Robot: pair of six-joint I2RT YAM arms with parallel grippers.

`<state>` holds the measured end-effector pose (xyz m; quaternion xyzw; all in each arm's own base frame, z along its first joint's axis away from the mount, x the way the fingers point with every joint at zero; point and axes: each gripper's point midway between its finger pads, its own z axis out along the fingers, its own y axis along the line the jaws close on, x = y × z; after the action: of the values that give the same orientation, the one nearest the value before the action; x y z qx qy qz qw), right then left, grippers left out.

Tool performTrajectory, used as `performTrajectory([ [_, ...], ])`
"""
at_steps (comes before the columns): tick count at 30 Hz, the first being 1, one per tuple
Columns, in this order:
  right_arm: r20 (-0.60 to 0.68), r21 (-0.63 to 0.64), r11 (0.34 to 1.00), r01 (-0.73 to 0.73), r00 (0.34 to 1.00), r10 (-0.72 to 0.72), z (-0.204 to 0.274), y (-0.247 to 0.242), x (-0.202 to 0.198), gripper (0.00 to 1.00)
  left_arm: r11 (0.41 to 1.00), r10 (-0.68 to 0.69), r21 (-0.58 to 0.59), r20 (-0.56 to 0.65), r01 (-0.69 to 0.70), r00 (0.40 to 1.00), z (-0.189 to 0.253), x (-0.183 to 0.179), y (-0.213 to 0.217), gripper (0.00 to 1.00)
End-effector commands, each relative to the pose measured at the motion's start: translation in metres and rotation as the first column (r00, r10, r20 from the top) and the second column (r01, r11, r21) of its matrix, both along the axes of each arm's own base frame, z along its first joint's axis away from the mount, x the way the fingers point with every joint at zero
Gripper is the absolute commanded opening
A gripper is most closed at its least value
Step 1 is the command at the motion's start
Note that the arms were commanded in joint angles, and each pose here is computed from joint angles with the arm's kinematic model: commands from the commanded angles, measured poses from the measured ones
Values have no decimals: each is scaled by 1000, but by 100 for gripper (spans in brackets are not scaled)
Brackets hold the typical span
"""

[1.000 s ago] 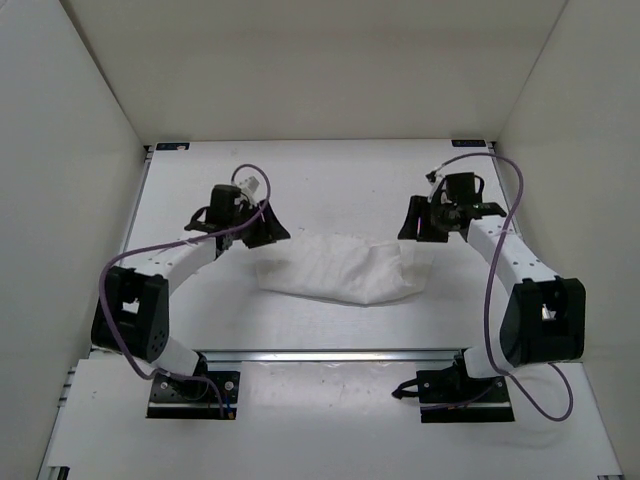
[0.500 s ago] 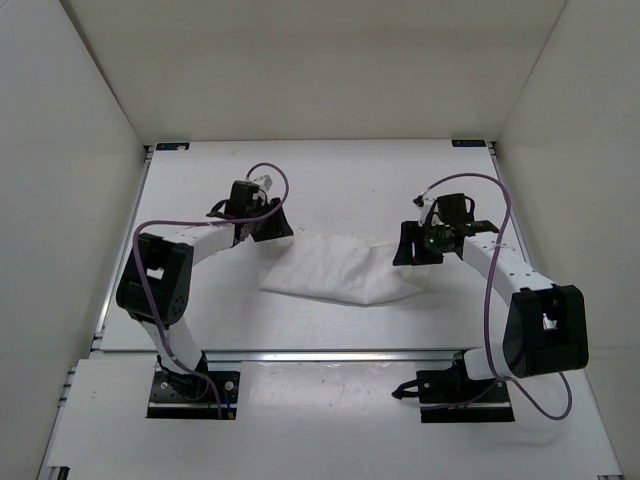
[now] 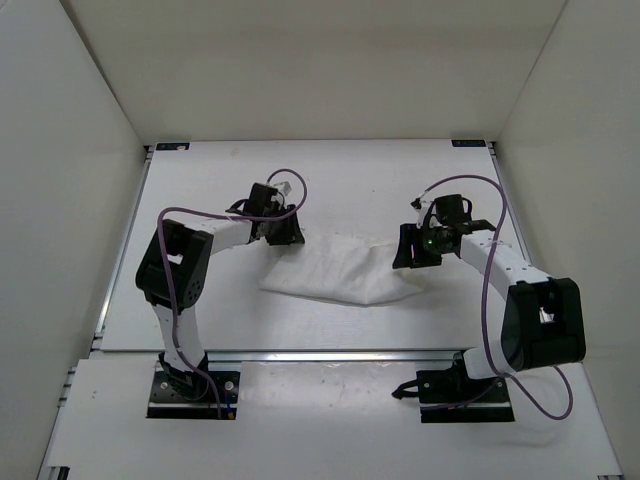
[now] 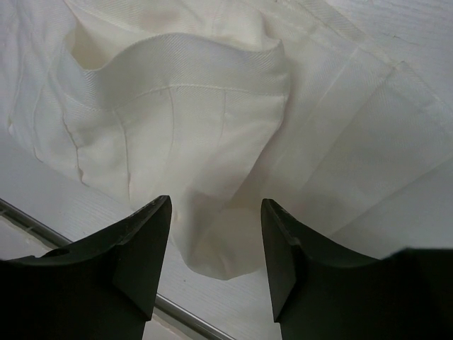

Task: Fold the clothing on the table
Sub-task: Fold the skirt

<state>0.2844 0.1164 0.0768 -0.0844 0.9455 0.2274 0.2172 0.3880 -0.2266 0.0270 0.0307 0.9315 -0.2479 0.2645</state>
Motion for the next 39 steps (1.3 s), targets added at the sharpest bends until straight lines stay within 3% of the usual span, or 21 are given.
performTrajectory([
  [1,27,16,999,-32,999,31,5,4,6,51,999,-35,-5,26,35,999,14,4,-10,46],
  [5,-9,6,998,-64,998,64,0,9,-2,56,999,-38,17,-23,38,999,1,3,-4,0],
  [9,-19,2,995,-99,995,99,-2,14,-11,58,1000,-11,7,-16,11,1000,1,-1,5,0],
  [16,-37,7,989,-144,989,145,1,21,-27,52,1000,9,12,-16,-9,1000,2,-5,16,0],
  [20,-93,1,991,-136,986,136,-10,18,-42,27,999,48,-7,0,-48,999,7,-6,25,0],
  [22,-109,0,996,-86,990,85,-14,11,-41,0,997,79,-6,7,-79,997,6,-7,35,0],
  [31,-187,3,998,67,980,-66,-27,-9,-36,0,993,116,15,12,-116,993,9,-12,57,0],
  [33,-225,4,998,65,972,-62,-34,-7,-37,11,993,122,8,-3,-122,993,6,-13,57,1],
  [35,-252,5,998,57,966,-53,-33,-3,-40,21,993,119,-6,10,-119,993,10,-11,55,17],
  [36,-265,-23,997,73,961,-77,-36,-6,-41,20,993,118,-10,9,-118,993,10,-11,53,26],
  [37,-257,-38,996,74,963,-82,-36,-6,-39,18,994,112,-12,18,-111,994,14,-9,50,29],
  [39,-285,-88,993,84,953,-106,-41,-8,-43,24,994,110,-18,31,-109,993,22,-3,48,33],
])
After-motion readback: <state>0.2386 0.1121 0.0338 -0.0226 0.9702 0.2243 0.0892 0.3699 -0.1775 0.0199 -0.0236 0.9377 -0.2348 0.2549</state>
